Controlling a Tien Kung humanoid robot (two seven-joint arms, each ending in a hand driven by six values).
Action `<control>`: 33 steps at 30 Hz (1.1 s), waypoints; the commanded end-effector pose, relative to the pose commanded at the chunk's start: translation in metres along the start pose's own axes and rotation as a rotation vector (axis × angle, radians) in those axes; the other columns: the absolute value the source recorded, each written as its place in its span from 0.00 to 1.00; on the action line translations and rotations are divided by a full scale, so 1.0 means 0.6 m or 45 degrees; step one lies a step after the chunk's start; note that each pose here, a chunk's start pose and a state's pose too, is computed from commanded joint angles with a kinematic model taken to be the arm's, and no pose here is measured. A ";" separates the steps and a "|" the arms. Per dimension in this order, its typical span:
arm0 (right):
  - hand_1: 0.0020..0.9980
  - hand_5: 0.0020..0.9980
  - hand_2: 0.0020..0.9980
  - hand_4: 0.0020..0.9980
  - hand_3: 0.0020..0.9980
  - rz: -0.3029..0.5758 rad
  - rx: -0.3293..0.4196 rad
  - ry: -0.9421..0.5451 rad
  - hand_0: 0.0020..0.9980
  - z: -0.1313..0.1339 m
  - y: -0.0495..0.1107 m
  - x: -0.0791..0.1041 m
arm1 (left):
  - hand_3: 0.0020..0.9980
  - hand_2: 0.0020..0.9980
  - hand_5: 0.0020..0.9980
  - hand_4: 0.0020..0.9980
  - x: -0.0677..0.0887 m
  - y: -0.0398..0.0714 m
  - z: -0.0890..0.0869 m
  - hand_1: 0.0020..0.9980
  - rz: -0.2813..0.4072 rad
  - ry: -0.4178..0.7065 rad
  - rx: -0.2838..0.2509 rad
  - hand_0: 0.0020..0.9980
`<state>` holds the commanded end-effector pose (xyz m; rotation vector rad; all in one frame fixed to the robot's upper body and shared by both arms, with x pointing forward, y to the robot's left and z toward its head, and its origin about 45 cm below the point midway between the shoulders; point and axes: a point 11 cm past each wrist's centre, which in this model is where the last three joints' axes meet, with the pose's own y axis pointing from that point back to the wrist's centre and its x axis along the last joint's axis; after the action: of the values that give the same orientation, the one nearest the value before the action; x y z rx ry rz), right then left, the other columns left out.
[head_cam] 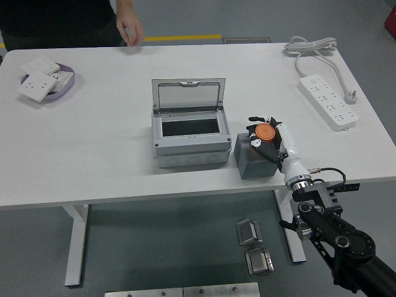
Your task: Pick up the cylinder from the cube,place it in the box,flap close box
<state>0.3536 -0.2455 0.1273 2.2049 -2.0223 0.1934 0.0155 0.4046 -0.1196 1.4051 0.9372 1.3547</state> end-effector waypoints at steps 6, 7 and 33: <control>0.59 0.00 0.50 0.11 0.54 0.009 0.007 -0.001 0.64 -0.003 -0.001 -0.001 | 0.61 0.57 0.29 0.66 0.000 0.000 0.000 0.62 -0.001 0.000 -0.001 0.58; 0.57 0.00 0.49 0.18 0.48 0.011 0.009 -0.001 0.61 -0.003 -0.001 -0.001 | 0.61 0.57 0.30 0.66 0.000 0.000 0.000 0.62 -0.001 0.000 -0.001 0.58; 0.23 0.00 0.41 0.11 0.35 -0.293 0.279 0.758 0.07 -0.197 -0.111 -0.156 | 0.61 0.57 0.30 0.66 0.006 0.000 -0.002 0.62 0.008 -0.001 0.015 0.58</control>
<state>0.4119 -0.1256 0.2240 2.1244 -1.4713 0.9519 0.0148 0.4079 -0.1187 1.4188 0.9423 1.3549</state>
